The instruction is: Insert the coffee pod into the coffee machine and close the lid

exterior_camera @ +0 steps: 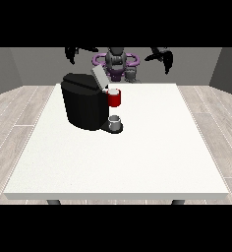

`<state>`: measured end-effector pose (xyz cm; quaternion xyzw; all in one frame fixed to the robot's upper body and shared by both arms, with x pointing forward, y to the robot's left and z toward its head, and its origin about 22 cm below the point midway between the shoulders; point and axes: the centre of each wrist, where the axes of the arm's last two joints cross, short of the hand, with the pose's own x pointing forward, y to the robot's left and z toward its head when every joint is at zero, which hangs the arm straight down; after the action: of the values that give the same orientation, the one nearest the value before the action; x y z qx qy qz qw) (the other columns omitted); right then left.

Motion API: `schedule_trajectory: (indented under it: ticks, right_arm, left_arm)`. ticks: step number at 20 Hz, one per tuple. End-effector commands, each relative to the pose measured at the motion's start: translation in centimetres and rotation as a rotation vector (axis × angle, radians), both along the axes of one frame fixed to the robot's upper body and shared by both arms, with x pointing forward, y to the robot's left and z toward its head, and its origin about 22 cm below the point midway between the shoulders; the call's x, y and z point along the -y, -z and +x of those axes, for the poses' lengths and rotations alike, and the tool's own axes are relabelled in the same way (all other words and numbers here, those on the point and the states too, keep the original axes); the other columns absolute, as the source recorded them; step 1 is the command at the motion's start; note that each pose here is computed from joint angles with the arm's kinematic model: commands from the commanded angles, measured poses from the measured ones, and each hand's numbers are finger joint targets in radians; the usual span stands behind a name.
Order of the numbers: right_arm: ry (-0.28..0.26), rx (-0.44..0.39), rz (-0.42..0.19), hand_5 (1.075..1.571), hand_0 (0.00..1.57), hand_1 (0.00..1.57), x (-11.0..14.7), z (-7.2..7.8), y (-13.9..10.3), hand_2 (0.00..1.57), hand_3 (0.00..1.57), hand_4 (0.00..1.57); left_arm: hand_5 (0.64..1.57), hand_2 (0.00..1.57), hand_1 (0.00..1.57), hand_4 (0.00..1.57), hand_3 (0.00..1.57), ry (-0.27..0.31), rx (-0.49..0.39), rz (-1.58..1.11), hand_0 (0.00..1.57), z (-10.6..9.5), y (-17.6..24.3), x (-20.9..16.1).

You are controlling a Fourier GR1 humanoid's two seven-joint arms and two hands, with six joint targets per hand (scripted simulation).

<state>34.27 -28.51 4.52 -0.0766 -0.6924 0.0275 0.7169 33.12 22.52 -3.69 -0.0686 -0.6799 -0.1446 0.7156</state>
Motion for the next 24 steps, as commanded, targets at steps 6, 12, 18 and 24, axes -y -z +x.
schedule_trajectory:
  ticks: [6, 12, 18, 24]
  right_arm:
    - [-0.008, -0.012, 0.103, 1.571, 0.00, 0.00, -0.8, 1.9, -0.2, 0.00, 0.00, 0.17]
    - [-0.085, -0.012, 0.081, 1.571, 0.00, 0.00, -3.4, 3.0, -1.6, 0.00, 0.00, 0.00]
    - [-0.153, 0.011, 0.043, 1.571, 0.00, 0.00, -5.3, 4.0, -1.4, 0.00, 0.00, 0.00]
    - [-0.178, 0.035, 0.042, 1.571, 0.00, 0.00, -6.3, 4.8, -2.6, 0.00, 0.00, 0.07]
  left_arm:
    - [1.571, 0.00, 0.00, 0.30, 0.00, -0.014, 0.107, -0.004, 0.00, -0.5, -3.8, -0.4]
    - [1.571, 0.00, 0.00, 0.36, 0.00, -0.085, 0.145, 0.006, 0.00, -2.8, -4.0, -1.4]
    - [1.571, 0.00, 0.00, 0.38, 0.00, -0.085, 0.164, 0.001, 0.00, -2.0, -6.6, -1.8]
    - [1.571, 0.00, 0.00, 0.31, 0.00, -0.111, 0.166, 0.049, 0.00, -4.0, -4.9, -3.3]
